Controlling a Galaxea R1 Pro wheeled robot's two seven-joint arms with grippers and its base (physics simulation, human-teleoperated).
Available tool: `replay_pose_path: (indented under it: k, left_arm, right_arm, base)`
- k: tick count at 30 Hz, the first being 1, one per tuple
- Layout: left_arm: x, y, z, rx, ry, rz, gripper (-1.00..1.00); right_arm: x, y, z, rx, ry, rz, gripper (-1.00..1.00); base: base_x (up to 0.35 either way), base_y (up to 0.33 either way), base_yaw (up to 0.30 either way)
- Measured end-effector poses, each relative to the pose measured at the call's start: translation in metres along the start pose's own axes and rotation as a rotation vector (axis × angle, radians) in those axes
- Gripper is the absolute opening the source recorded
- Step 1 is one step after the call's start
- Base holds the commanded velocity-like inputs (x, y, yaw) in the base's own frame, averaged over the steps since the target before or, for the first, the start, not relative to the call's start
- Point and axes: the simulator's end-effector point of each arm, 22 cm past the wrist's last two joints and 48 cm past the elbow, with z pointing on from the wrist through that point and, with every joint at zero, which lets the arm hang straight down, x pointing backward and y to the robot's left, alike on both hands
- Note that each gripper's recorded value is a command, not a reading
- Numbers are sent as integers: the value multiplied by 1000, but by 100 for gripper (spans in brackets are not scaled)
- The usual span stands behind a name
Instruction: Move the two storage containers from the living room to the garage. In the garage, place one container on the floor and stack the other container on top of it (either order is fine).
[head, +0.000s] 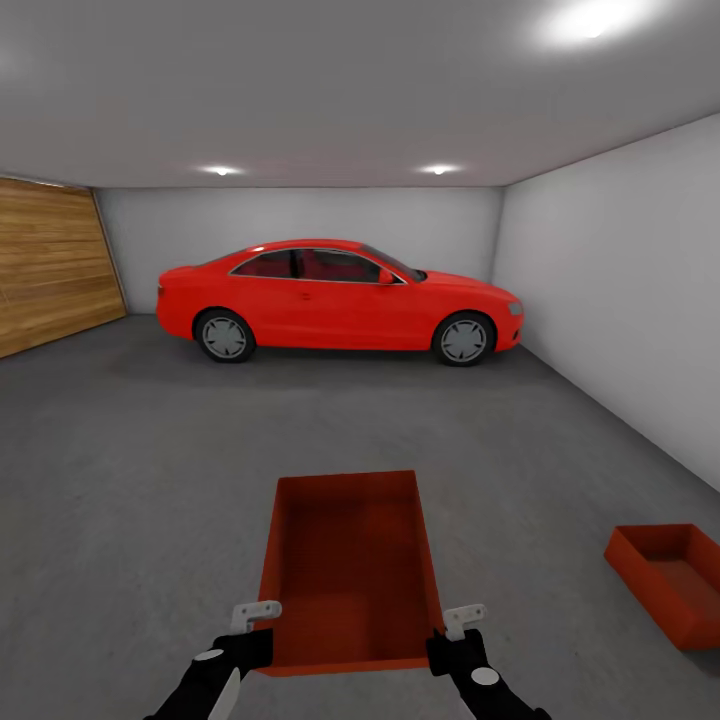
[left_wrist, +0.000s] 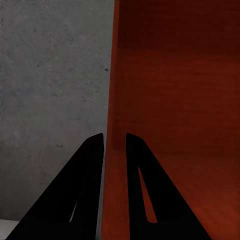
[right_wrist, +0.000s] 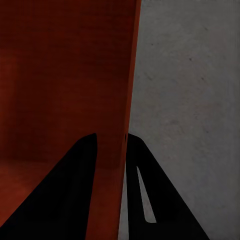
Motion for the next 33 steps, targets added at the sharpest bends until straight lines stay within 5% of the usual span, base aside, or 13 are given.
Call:
replay_pose_path:
  k: [33]
  left_arm:
    - [0,0,0,-1,1,-1,-100]
  right_arm:
    - [0,-1,0,-1,1,0,-100]
  base:
    - [111,0,0]
